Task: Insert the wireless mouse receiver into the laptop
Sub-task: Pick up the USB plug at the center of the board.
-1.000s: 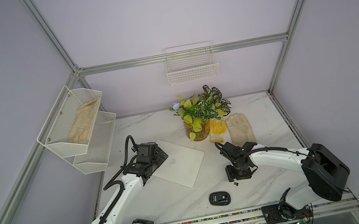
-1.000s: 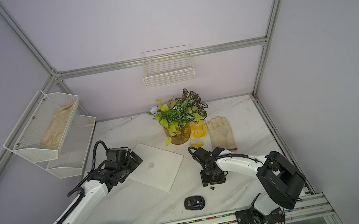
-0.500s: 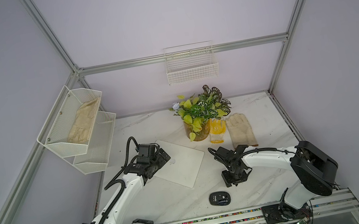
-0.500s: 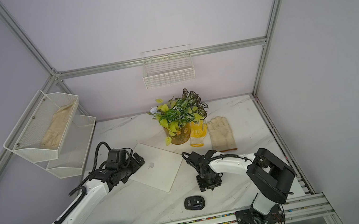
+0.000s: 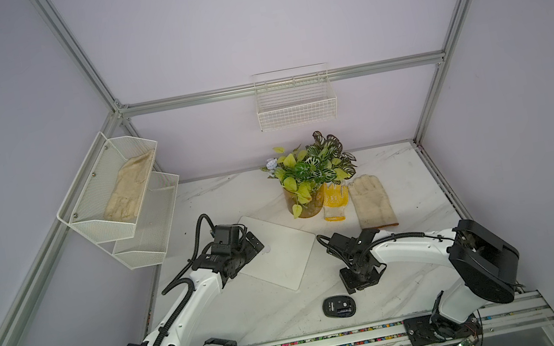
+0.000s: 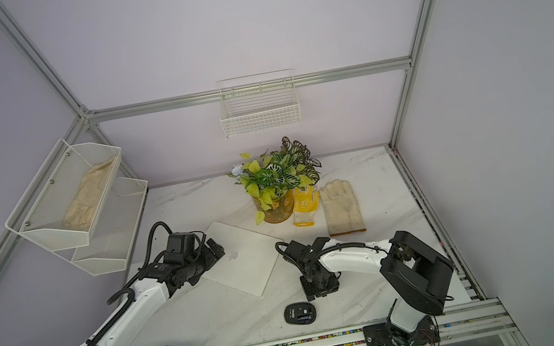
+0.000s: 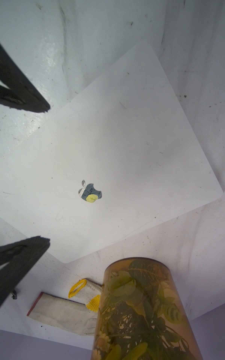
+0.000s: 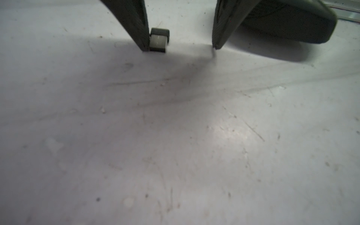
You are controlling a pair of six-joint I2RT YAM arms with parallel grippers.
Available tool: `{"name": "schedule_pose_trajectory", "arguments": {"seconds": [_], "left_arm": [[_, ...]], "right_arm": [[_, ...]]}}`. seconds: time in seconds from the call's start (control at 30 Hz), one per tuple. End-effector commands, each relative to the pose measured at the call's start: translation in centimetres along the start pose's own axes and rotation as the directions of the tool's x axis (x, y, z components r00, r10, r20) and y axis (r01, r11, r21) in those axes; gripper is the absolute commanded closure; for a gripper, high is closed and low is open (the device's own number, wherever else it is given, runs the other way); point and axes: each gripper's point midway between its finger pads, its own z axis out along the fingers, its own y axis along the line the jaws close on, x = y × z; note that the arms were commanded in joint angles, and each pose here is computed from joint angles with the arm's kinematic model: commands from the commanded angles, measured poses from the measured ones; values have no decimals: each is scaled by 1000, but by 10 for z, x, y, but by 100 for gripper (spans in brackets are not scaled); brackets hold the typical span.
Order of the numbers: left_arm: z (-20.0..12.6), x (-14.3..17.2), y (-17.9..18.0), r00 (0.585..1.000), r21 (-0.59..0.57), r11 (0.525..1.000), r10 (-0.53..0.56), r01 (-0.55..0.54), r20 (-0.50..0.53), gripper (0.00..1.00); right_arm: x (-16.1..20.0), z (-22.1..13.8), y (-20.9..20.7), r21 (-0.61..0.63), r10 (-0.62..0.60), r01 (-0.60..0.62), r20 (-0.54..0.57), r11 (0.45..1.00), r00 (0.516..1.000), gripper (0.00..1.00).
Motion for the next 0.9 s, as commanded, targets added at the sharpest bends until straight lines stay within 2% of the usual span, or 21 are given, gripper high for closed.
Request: {"name": "schedule_pose_trajectory", "arguments": {"seconds": [0.0, 0.4, 0.43, 0.57, 0.87], "left_arm": [[6, 1, 2, 1000, 5, 1000, 15, -15, -6, 0], [9, 1, -1, 1000, 10, 1000, 12, -12, -19, 0], [9, 2, -1, 1000, 11, 1000, 12, -12, -22, 0], [9, 2, -3, 999, 19, 1000, 11, -11, -30, 0], [9, 1, -5, 999, 22, 1000, 11, -10, -32, 0]], "right_arm": [[8, 1, -13, 54, 47, -47, -4, 997, 999, 47], [11, -3, -18, 71, 52, -52, 4, 996, 999, 55], [11, -2, -17, 70, 51, -51, 3, 996, 999, 57], [11, 0, -17, 73, 53, -53, -3, 996, 999, 75], [11, -1, -20, 89, 57, -57, 7, 994, 998, 76]]}}
